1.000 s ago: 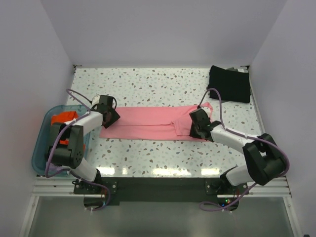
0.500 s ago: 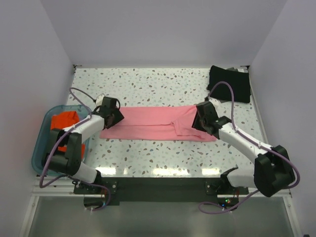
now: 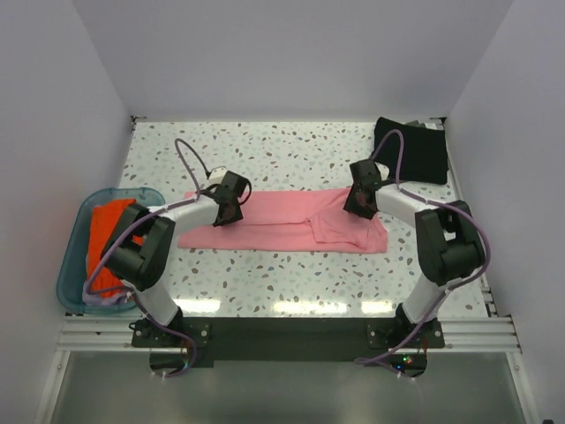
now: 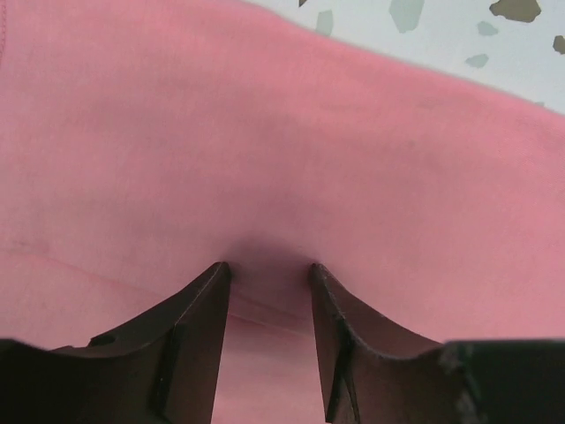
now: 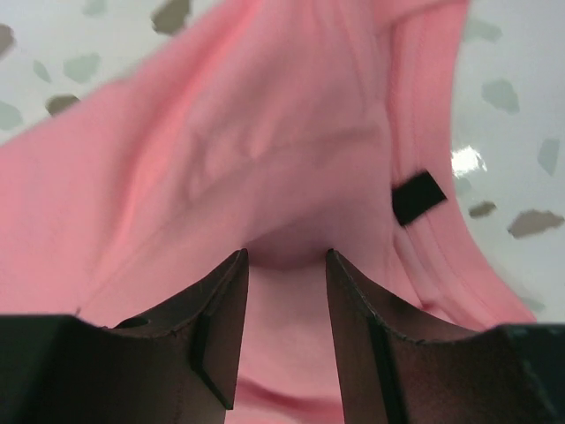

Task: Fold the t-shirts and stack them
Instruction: Fold the tshirt

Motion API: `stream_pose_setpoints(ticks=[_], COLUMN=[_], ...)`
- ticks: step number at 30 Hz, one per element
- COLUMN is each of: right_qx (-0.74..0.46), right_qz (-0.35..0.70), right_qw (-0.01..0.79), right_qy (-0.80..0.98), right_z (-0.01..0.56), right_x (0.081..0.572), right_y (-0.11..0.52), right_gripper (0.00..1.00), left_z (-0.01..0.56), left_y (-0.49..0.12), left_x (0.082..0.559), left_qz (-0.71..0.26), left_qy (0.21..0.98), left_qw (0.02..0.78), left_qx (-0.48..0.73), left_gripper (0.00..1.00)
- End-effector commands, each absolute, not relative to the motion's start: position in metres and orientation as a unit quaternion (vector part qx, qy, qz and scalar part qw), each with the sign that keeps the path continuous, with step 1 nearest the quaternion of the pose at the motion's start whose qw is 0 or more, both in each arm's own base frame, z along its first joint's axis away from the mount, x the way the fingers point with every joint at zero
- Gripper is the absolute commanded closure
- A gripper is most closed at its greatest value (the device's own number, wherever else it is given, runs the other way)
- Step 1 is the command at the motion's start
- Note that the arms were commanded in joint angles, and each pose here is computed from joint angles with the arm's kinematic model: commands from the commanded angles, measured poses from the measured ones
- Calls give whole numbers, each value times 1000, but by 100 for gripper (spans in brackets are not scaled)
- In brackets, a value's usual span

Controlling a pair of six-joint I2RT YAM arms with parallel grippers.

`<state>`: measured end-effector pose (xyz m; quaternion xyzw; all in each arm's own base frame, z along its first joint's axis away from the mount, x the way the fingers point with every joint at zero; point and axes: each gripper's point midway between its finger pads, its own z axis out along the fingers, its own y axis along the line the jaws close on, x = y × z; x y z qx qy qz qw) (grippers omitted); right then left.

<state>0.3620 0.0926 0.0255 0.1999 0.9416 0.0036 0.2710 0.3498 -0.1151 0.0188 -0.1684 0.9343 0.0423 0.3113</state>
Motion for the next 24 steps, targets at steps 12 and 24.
stream_pose_setpoints(ticks=[12, 24], right_qx=[97, -98], right_qz=[11, 55], right_qw=[233, 264], right_qy=[968, 958], right_z=[5, 13], right_x=[450, 539], right_y=[133, 233], right_gripper=[58, 53], left_z=[-12, 22], left_y=[-124, -290], left_x=[280, 225], left_qz=[67, -158], left_qy=[948, 956], left_qw=[255, 204], left_qx=[-179, -140], left_gripper=[61, 58])
